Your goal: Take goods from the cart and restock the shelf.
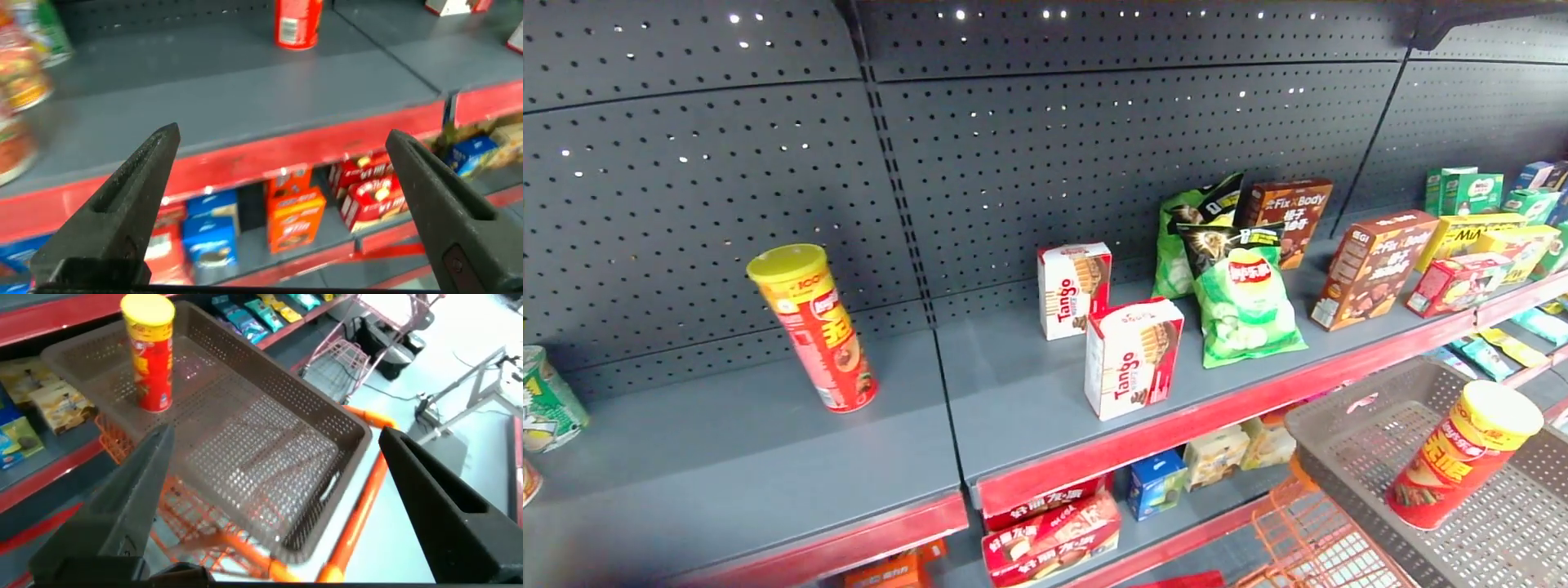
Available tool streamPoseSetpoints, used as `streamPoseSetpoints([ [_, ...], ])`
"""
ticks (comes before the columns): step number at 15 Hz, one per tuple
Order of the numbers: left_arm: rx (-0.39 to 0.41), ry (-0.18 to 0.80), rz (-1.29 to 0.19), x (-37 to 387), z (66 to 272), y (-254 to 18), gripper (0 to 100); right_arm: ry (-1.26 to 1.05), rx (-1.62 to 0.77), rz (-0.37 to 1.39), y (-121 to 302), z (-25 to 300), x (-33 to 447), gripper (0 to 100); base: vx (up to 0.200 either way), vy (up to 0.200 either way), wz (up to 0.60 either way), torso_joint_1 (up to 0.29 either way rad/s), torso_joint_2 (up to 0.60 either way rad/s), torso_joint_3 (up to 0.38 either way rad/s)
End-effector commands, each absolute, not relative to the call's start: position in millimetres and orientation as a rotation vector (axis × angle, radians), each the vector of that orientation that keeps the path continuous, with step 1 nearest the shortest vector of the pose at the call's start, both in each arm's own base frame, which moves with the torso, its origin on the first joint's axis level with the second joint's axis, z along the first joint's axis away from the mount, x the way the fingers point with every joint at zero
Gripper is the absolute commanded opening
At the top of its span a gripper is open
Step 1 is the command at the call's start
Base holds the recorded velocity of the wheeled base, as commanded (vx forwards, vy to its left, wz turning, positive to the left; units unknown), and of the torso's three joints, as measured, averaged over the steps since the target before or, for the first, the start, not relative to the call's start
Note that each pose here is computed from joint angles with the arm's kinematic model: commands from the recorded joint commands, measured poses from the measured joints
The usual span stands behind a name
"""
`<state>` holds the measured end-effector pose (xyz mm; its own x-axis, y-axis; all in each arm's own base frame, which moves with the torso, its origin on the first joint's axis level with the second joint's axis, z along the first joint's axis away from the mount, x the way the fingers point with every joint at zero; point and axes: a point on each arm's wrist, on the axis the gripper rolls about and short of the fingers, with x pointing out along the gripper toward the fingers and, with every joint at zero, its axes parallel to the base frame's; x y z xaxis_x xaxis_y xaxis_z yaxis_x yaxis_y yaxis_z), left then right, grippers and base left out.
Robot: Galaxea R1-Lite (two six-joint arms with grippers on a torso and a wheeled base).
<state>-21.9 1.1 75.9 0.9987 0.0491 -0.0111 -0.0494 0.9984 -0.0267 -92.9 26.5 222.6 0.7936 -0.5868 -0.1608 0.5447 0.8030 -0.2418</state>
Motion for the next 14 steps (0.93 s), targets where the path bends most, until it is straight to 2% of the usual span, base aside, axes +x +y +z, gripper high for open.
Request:
streamPoseSetpoints([
  [1, -0.029, 0.012, 0.051, -21.8, 75.9, 1.1, 100, 0.235, -0.187, -0.613, 26.5, 222.7, -92.6, 100, 0.0, 0.0, 0.0, 0.0, 0.0, 0.0],
  [11, -0.03, 0.01, 0.052, -21.9, 75.9, 1.2, 100, 0.267, -0.191, -0.594, 25.0, 217.6, -88.1, 100, 0.0, 0.0, 0.0, 0.0, 0.0, 0.0],
  [14, -0.03, 0.011, 0.052, -21.8, 75.9, 1.2, 100, 0.292, -0.166, -0.514, 21.9, 214.6, -74.4, 100, 0.0, 0.0, 0.0, 0.0, 0.0, 0.0],
])
